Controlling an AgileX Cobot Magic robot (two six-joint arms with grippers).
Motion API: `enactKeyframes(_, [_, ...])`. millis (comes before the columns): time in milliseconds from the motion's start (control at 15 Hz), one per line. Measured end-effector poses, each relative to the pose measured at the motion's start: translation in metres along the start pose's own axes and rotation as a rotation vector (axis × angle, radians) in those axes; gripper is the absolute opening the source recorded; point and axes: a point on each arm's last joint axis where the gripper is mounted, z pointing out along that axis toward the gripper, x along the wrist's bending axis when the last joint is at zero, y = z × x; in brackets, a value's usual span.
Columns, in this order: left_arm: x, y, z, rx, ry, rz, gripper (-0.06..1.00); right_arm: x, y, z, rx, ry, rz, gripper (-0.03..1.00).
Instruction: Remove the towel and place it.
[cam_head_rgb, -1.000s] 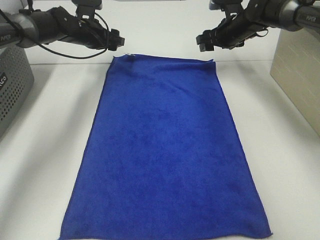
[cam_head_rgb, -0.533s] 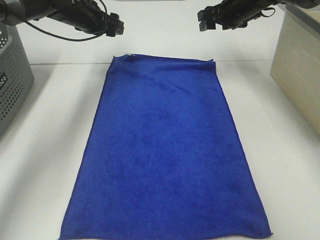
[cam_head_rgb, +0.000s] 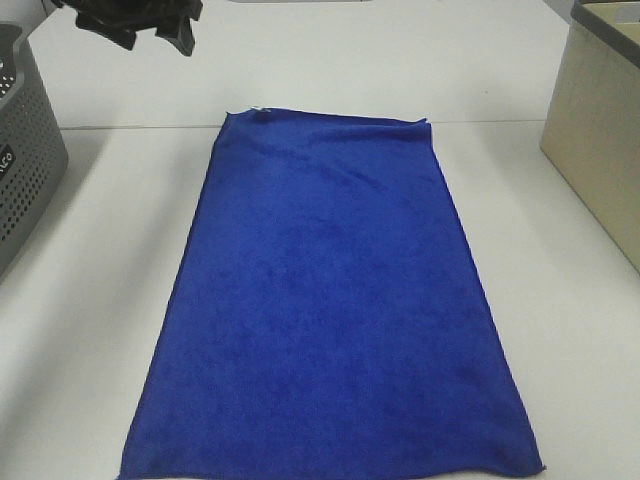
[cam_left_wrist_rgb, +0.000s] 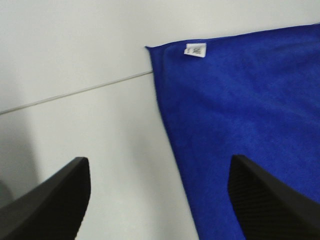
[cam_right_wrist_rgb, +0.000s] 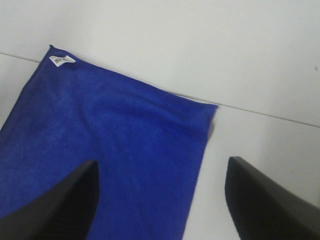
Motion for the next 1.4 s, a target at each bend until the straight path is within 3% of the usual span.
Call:
enactKeyframes(133, [0.013,0.008,-0.052,0.006,0.071,-0.043,0.72,-0.006,-0.002,-0.058,0.038,-0.136,0.066,0.70])
enactKeyframes(267, [0.034,0.010,-0.085,0.012,0.102,-0.105,0.72,-0.013,-0.006,-0.085,0.059,-0.165,0.110,0.70])
enactKeyframes(467, [0.086,0.000,-0.111,0.052,0.166,-0.224,0.72,-0.044,-0.013,-0.100,0.084,-0.204,0.196,0.70])
enactKeyframes(733, [0.123,-0.007,-0.121,0.048,0.216,-0.289,0.72,-0.063,-0.017,-0.109,0.074,-0.221,0.246,0.70])
enactKeyframes(1000, [0.111,-0.029,-0.145,0.108,0.193,-0.239,0.72,-0.045,-0.052,-0.146,0.124,-0.212,0.252,0.70])
enactKeyframes(1400, [0.069,-0.101,-0.248,0.105,0.182,-0.198,0.72,0.012,-0.167,-0.263,0.038,-0.213,0.285,0.70])
